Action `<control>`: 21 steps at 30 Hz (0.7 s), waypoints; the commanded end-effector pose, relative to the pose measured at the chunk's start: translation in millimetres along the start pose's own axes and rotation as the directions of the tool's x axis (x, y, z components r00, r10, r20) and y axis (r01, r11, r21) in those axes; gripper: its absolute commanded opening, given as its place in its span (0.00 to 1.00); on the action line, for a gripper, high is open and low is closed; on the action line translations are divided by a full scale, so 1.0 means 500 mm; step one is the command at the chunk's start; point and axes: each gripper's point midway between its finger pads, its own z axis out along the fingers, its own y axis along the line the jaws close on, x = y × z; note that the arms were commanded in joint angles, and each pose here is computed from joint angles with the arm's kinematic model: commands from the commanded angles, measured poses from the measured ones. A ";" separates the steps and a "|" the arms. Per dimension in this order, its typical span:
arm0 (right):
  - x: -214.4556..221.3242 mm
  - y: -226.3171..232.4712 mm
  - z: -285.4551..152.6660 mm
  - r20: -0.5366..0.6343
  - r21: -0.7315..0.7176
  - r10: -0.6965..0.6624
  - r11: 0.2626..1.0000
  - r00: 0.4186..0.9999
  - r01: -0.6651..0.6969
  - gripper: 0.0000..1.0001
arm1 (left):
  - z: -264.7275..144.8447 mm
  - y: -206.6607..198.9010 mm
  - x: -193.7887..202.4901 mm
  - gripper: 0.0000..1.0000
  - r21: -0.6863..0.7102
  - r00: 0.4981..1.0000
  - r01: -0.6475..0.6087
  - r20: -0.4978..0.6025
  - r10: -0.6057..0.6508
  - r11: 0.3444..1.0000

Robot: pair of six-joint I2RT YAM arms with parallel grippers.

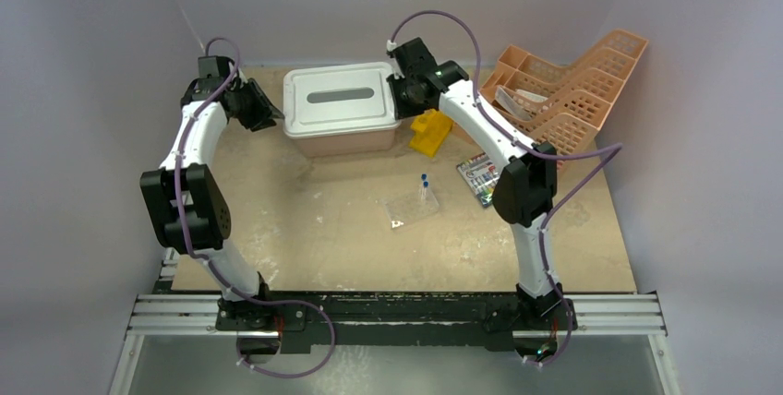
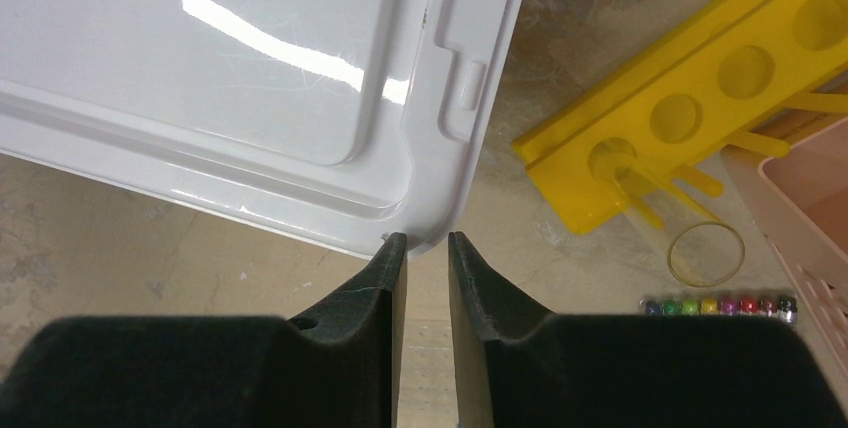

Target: Organize the chemistry lab equipment

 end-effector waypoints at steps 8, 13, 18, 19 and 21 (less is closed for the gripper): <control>-0.197 0.020 -0.237 0.461 -0.075 0.031 0.997 0.887 0.004 0.32 | -0.224 -0.116 -0.108 0.55 0.004 0.935 -0.158 0.323 0.149 0.987; -0.185 0.020 -0.345 0.556 -0.131 0.062 0.991 0.829 0.014 0.38 | -0.283 -0.123 -0.085 0.57 0.016 0.909 -0.176 0.387 0.156 0.984; -0.092 -0.059 -0.414 0.604 -0.034 0.070 0.997 0.794 -0.062 0.46 | -0.358 -0.128 -0.061 0.67 0.008 0.857 -0.228 0.476 0.196 0.974; -0.063 -0.073 -0.422 0.596 -0.017 0.067 0.997 0.800 -0.071 0.48 | -0.372 -0.129 -0.057 0.68 0.005 0.845 -0.236 0.495 0.203 0.972; -0.017 -0.120 -0.456 0.609 0.055 0.062 0.991 0.791 -0.120 0.51 | -0.396 -0.129 -0.048 0.69 0.002 0.823 -0.252 0.526 0.213 0.968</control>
